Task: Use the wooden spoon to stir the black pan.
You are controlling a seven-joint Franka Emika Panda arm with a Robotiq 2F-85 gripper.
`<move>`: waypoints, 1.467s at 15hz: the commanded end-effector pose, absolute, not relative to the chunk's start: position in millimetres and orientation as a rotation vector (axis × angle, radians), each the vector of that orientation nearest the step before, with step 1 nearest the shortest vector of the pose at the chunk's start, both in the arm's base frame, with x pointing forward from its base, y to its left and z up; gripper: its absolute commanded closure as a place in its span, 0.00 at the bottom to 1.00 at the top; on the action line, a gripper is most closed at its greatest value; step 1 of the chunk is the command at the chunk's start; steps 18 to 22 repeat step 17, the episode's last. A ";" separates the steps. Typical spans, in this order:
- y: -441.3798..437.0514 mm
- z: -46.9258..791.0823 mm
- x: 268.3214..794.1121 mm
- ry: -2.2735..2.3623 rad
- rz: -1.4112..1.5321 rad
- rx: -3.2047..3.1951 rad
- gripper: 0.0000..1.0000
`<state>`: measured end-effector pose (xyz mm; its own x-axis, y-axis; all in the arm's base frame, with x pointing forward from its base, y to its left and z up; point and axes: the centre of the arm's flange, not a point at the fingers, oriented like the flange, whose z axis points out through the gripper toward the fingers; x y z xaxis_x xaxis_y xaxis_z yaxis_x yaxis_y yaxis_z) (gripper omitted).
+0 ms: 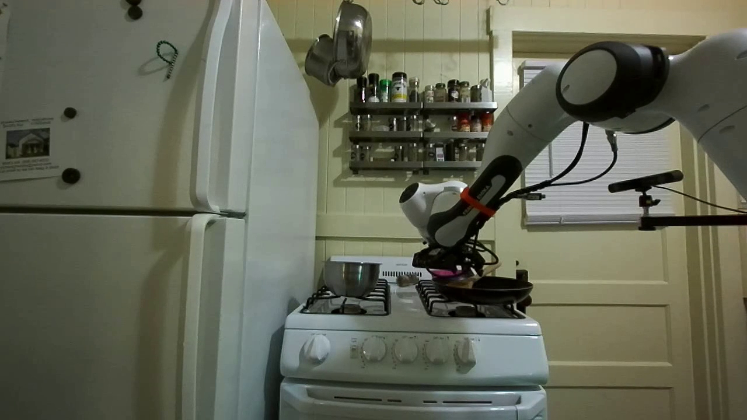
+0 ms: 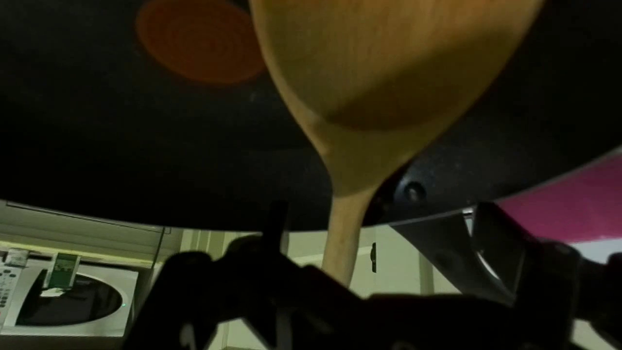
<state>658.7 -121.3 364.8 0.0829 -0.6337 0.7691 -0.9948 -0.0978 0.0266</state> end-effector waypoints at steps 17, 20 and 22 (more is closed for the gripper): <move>-105.8 707.0 553.7 -1.326 1.215 2.522 0.00; -105.8 707.0 553.7 -1.326 1.215 2.522 0.00; -105.8 707.0 553.7 -1.326 1.215 2.522 0.00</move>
